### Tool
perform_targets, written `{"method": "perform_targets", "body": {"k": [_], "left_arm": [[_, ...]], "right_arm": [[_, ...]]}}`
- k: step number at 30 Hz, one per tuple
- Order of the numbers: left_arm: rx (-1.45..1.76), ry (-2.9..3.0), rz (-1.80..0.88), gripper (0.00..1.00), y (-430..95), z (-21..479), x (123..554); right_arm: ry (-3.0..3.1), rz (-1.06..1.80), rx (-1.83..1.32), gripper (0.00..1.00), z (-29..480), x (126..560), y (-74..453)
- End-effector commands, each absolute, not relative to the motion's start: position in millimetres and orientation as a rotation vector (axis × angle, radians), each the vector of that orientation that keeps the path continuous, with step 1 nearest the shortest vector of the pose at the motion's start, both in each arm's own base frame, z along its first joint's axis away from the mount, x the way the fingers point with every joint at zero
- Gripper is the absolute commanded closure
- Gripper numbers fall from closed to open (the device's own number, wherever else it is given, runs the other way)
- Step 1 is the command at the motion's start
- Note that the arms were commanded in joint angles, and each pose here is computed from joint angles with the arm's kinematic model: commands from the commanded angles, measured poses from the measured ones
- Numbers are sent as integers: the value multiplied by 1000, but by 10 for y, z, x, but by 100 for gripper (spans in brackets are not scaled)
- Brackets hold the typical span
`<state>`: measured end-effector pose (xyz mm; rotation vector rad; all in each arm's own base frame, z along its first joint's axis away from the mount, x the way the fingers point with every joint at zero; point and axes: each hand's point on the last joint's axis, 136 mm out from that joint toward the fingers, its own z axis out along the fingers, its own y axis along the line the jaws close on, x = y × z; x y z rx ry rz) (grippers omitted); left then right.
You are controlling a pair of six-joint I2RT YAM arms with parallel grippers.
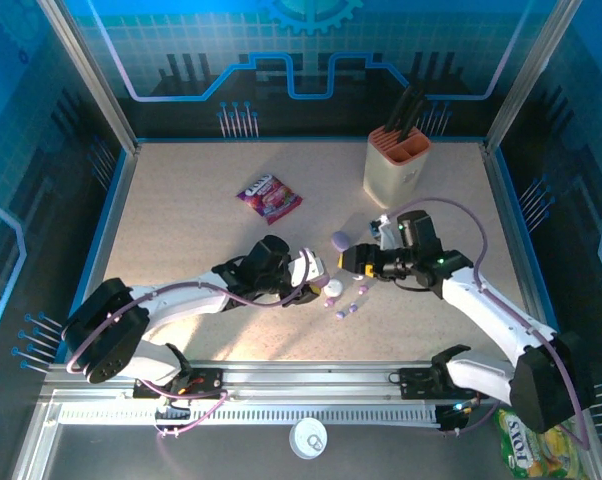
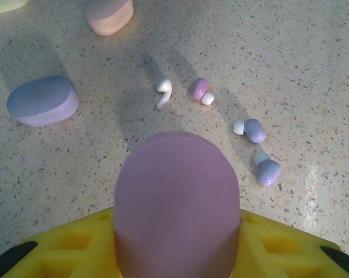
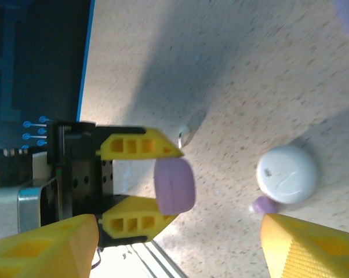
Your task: Insert wireless bluetooth earbuds into charging case
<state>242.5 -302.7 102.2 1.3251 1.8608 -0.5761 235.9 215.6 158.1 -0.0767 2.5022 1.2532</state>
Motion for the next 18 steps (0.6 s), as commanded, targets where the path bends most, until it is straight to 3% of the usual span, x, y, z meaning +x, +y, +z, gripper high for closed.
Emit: {"method": "perform_targets", "body": {"k": [1, 10, 18], "left_arm": [[1284, 1687, -609, 57, -3154, 1412, 2486], [1336, 1606, -619, 56, -3149, 1595, 2411], [1365, 1559, -615, 56, -3124, 1588, 2345]], "right_arm": [[2445, 1360, -89, 32, 1729, 2281, 2341], [2484, 1359, -115, 43, 1629, 2204, 2509], [2484, 1390, -163, 63, 1585, 2247, 2618]]}}
